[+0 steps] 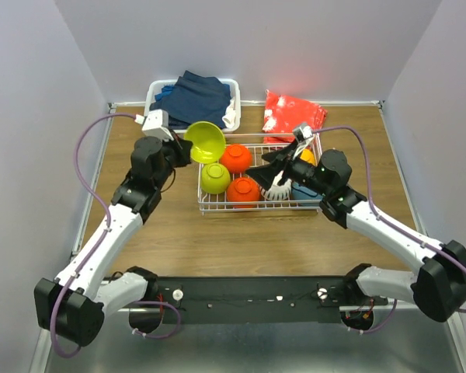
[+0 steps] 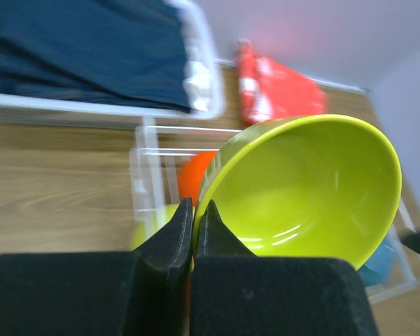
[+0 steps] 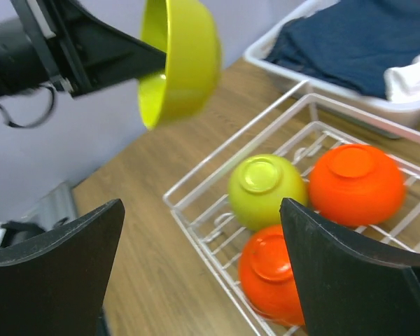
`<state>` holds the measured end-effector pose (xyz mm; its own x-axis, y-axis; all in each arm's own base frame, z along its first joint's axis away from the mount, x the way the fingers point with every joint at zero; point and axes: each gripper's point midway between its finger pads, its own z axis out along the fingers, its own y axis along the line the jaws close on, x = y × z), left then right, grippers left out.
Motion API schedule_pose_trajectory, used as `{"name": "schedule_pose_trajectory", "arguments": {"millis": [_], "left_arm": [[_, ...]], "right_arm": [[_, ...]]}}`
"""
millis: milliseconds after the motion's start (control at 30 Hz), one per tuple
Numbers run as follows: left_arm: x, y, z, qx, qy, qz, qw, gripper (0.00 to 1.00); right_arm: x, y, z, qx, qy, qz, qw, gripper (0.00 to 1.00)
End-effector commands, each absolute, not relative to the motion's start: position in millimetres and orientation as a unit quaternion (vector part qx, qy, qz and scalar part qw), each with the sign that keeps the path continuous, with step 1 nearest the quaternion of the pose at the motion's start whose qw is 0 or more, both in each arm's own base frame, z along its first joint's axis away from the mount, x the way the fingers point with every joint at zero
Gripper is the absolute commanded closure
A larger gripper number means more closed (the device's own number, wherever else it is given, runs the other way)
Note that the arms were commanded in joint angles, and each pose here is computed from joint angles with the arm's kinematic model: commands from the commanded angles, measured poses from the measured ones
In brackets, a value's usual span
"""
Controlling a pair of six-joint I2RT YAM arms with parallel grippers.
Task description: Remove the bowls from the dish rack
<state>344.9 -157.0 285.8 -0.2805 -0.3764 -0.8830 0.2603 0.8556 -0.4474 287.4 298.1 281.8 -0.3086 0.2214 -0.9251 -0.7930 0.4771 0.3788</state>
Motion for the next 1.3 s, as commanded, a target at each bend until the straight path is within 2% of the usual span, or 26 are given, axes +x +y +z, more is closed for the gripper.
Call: {"name": "schedule_pose_trajectory", "arguments": {"millis": [0,133,467,633,833,867,900,967,1000,1067,1200,1267], "left_arm": [[355,-67,262,-0.126,0.813,-0.057,0.566,1.00],[360,-13,221,-0.191,0.847,0.001,0.496,1.00],[375,39,111,-0.270,0.899,-0.015,0.345,1.00],[386,62,78,-0.302,0.901,-0.028,0.311,1.00],[392,67,52,-0.336,0.888,-0.104,0.297,0.99],[391,67,51,-0.337,0.888,-0.102,0.296,0.93],[389,69,50,-0.337,0.889,-0.097,0.295,0.81],[386,68,50,-0.338,0.890,-0.095,0.290,0.70],[384,67,50,-0.338,0.891,-0.096,0.288,0.61],[383,67,57,-0.336,0.889,-0.096,0.295,0.53],[381,69,80,-0.329,0.885,-0.086,0.319,0.26],[379,72,97,-0.322,0.881,-0.070,0.340,0.16]], "right_arm": [[298,266,258,-0.203,0.697,0.364,0.584,0.00],[301,254,246,-0.195,0.711,0.329,0.590,0.00],[306,246,237,-0.190,0.719,0.305,0.594,0.00],[306,247,235,-0.192,0.720,0.305,0.593,0.00],[307,249,231,-0.196,0.722,0.305,0.589,0.00],[307,249,229,-0.196,0.723,0.304,0.588,0.00],[308,249,230,-0.197,0.722,0.303,0.590,0.00],[307,250,228,-0.200,0.723,0.305,0.587,0.00],[307,251,227,-0.201,0.724,0.305,0.585,0.00],[308,253,222,-0.205,0.729,0.307,0.577,0.00],[309,261,221,-0.213,0.732,0.317,0.564,0.00],[311,265,220,-0.215,0.737,0.321,0.555,0.00]]}}
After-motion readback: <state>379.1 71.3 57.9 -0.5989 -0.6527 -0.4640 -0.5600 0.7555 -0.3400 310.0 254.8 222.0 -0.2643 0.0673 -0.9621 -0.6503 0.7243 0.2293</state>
